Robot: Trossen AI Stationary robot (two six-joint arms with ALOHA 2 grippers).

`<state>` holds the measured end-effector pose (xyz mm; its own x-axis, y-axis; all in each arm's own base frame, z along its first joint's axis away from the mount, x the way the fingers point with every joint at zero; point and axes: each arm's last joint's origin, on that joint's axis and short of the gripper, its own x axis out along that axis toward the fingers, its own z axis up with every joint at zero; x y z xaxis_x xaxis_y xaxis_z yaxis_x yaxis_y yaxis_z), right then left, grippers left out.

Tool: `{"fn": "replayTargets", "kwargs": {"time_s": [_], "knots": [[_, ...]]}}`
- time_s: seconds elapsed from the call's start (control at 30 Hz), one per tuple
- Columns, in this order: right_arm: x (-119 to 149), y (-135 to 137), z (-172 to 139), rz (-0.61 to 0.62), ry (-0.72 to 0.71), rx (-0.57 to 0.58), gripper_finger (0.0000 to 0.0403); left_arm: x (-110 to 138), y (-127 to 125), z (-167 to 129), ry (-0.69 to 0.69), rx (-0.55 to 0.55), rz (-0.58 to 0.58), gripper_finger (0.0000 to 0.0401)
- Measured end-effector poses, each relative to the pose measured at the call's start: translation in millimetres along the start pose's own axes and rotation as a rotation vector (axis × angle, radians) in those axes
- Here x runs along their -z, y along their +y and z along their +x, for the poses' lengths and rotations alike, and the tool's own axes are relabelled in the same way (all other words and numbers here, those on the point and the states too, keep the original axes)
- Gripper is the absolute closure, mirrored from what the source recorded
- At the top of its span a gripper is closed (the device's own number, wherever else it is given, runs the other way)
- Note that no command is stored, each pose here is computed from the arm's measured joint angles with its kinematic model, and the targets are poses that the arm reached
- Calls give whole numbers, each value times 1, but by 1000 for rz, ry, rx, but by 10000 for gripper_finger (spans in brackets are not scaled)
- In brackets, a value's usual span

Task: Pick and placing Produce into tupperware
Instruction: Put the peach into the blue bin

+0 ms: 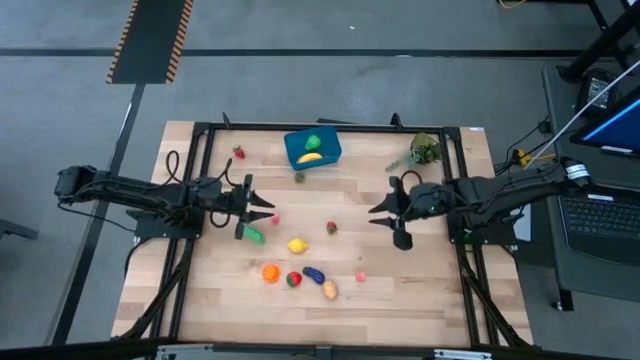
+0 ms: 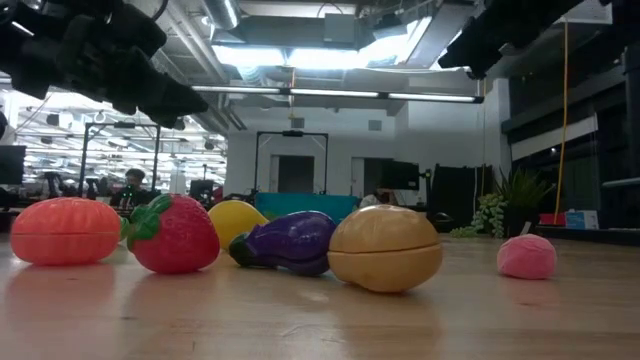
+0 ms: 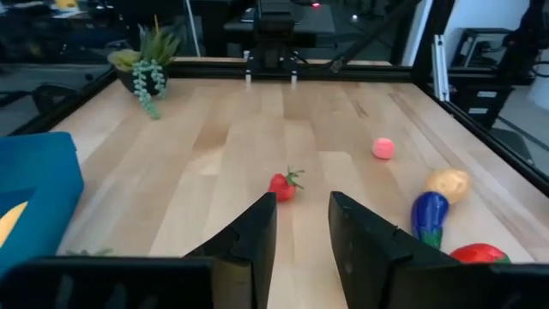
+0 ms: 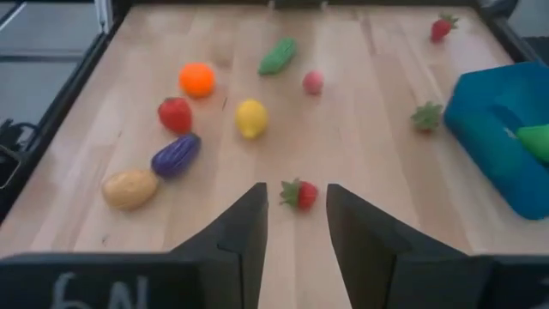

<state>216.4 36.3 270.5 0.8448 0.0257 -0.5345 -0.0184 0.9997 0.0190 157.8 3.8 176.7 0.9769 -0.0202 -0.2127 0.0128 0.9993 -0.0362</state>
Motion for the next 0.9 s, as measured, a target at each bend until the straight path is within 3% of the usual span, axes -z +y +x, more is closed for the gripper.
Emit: {"fn": "replayTargets", "kwargs": {"time_s": [0.23, 0.4, 0.67, 0.9], "knots": [[-15, 26, 25, -2, 92, -29, 273, 0, -3, 0, 1, 18, -25, 310], [-21, 49, 44, -43, 223, -46, 233, 0, -8, 0, 4, 49, -36, 316], [-26, 71, 68, 64, 419, 7, 166, 1, -19, 0, 11, 115, -22, 325], [-19, 87, 93, 112, 514, -7, 141, 7, -24, -1, 68, 144, -13, 334]]}}
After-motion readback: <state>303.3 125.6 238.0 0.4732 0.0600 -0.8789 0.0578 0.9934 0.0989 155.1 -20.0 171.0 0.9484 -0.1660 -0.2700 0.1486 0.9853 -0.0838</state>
